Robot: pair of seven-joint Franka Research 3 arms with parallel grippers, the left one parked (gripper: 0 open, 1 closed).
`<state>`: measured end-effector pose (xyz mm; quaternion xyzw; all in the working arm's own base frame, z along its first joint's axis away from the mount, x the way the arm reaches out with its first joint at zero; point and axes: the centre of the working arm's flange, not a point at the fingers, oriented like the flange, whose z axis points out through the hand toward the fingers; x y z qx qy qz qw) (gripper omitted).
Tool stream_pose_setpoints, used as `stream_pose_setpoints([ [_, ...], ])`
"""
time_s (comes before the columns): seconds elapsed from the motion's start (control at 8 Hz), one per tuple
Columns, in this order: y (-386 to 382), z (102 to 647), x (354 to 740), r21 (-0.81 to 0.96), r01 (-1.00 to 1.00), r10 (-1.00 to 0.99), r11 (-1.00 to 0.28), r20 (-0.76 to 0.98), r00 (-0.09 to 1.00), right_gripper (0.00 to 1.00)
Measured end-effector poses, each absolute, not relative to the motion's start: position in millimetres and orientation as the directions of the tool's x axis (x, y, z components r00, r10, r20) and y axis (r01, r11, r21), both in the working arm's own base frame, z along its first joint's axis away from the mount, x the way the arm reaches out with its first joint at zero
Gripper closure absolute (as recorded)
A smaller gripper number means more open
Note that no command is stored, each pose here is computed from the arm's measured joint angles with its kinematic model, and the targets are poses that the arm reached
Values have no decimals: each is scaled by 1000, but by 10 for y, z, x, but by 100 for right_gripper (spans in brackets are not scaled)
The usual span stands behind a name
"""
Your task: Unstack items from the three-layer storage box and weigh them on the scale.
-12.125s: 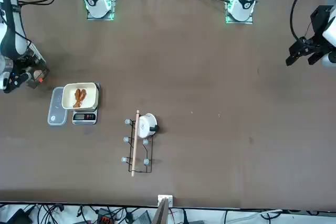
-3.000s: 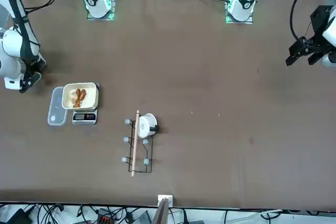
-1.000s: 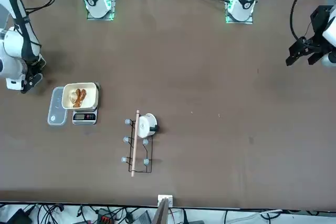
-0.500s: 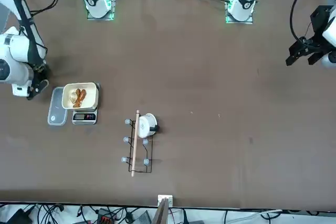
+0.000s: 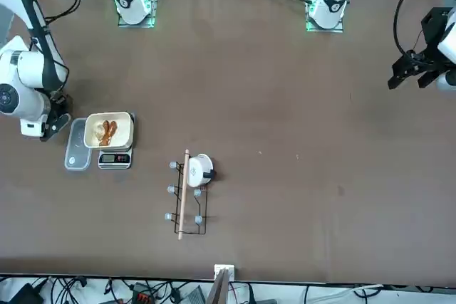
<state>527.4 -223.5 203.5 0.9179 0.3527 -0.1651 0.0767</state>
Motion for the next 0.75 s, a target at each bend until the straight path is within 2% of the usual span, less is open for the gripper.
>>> stream_pose_setpoints([
  [0.12, -2212, 2052, 5306, 27, 675, 625, -737, -353, 696, 78],
  [0.62, -2077, 2478, 5499, -32, 622, 579, -782, -406, 707, 3],
  [0.75, -2107, 2686, 5507, -38, 625, 578, -780, -428, 695, 0],
])
